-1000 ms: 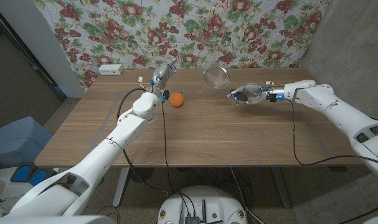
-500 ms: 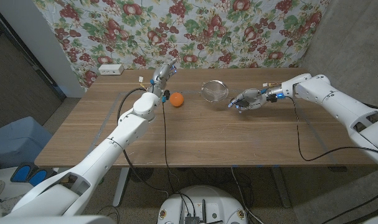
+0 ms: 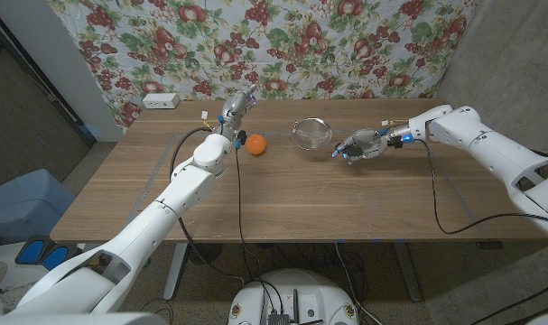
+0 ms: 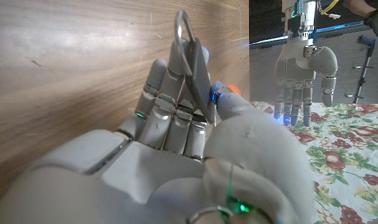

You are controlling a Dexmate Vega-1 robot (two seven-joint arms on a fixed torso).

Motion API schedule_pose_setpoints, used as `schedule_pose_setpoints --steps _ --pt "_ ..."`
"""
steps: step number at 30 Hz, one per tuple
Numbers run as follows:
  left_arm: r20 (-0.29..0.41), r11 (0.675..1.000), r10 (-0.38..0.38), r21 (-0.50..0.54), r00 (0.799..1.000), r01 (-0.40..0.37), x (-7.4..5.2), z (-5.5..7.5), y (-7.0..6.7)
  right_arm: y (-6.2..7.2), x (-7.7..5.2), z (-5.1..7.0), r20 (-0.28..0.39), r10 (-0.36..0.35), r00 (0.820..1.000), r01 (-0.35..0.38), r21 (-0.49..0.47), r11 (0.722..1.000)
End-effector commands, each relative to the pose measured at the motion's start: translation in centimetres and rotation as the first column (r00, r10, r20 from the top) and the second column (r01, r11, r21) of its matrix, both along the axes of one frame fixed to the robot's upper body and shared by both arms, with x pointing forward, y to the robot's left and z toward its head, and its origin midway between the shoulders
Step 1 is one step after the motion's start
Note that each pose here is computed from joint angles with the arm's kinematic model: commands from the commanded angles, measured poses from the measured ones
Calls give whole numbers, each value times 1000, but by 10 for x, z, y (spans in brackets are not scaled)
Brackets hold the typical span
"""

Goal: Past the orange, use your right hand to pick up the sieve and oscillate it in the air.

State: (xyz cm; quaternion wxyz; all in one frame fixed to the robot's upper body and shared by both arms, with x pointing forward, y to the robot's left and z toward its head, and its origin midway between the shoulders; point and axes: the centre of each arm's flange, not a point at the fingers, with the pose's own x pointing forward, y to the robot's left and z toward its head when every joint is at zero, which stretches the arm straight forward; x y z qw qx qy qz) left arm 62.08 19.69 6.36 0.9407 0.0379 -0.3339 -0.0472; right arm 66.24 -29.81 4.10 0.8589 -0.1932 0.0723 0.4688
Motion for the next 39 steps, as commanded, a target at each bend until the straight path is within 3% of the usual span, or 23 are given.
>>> schedule_pose_setpoints --steps 1,6,13,30,39 --pt "5 1000 -1 -3 1000 1 -2 -1 3 4 -4 6 107 81 991 -92 110 990" --pt "7 1000 -1 -4 1000 1 -3 -1 4 6 -5 8 151 131 980 -158 183 970" --pt "6 1000 -2 -5 1000 2 -2 -1 5 8 -6 10 194 149 970 -197 260 945" --pt "8 1000 -4 -8 1000 4 2 1 7 8 -2 13 270 177 946 -289 463 838" --pt "8 1000 -6 -10 1000 6 4 2 9 7 -1 14 272 169 947 -287 484 826"
